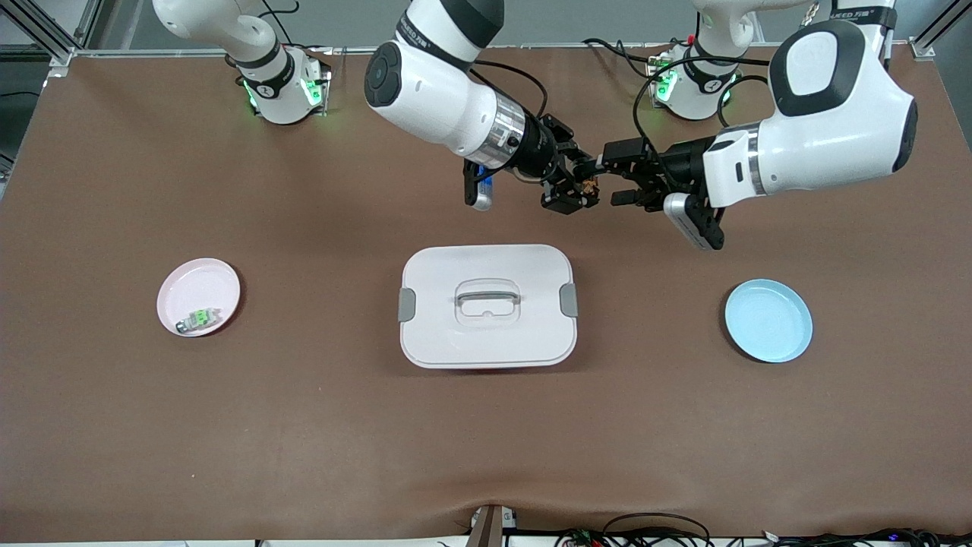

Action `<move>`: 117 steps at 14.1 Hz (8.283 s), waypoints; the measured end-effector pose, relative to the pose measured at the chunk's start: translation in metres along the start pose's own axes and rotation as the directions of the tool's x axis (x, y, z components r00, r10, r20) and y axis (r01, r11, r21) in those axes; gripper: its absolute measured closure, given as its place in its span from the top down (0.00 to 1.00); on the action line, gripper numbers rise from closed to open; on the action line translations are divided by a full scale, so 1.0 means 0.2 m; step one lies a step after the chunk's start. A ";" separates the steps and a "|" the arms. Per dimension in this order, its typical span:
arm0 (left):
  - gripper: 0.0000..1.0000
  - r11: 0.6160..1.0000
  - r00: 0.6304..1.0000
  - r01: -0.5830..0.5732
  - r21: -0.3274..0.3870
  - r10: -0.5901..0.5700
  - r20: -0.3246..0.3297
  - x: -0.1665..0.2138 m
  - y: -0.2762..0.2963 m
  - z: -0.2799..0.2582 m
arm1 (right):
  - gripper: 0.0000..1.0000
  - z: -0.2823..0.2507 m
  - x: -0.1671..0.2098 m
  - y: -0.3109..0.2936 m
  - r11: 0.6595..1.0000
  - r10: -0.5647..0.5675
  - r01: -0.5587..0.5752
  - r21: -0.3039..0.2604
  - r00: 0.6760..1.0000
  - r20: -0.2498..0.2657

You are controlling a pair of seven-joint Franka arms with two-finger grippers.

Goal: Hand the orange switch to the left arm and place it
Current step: 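Reach the left gripper toward the orange switch held by the right gripper, then grasp the switch with the left gripper while the right gripper opens, then carry the switch to the blue plate while the right gripper withdraws, then lower the orange switch onto the blue plate with the left gripper, then open the left gripper and lift it off the switch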

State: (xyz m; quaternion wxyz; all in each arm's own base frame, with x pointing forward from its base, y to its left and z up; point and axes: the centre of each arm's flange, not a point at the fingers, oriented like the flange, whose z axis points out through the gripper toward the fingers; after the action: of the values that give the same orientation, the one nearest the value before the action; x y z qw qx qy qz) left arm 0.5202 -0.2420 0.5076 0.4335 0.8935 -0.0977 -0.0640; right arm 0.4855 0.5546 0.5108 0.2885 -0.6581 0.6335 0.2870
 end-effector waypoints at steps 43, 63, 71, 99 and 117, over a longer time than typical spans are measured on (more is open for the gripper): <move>0.34 0.844 0.987 -0.155 0.514 0.114 0.111 0.22 -0.83 -0.44 | 1.00 -1.28 0.29 -0.22 0.848 -0.494 0.443 -0.291 0.859 -0.133; 0.34 0.322 0.334 -0.928 0.186 0.503 0.797 0.42 -2.02 -0.33 | 1.00 -2.45 1.64 -0.11 0.174 -0.961 0.722 -0.670 0.273 0.044; 0.34 0.333 0.335 -0.926 0.179 0.506 0.795 0.34 -2.17 -0.28 | 1.00 -2.46 1.64 0.13 0.165 -0.981 0.691 -0.704 0.186 -0.048; 1.00 0.627 0.966 -0.234 0.744 0.236 0.105 0.50 -1.00 -0.87 | 1.00 -2.67 1.51 0.09 0.120 -0.992 0.680 -0.723 0.110 -0.062; 1.00 0.556 0.988 0.152 0.817 -0.054 -0.147 0.34 -0.55 -0.94 | 1.00 -2.67 1.51 0.09 0.121 -0.992 0.680 -0.724 0.107 -0.065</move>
State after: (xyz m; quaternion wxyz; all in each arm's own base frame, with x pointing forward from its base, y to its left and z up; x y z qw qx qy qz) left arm 0.6363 -0.0476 0.5337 -0.0347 0.9985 -0.0409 0.0107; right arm 0.4835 -0.0449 0.6444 0.0119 -0.9989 0.0447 0.0097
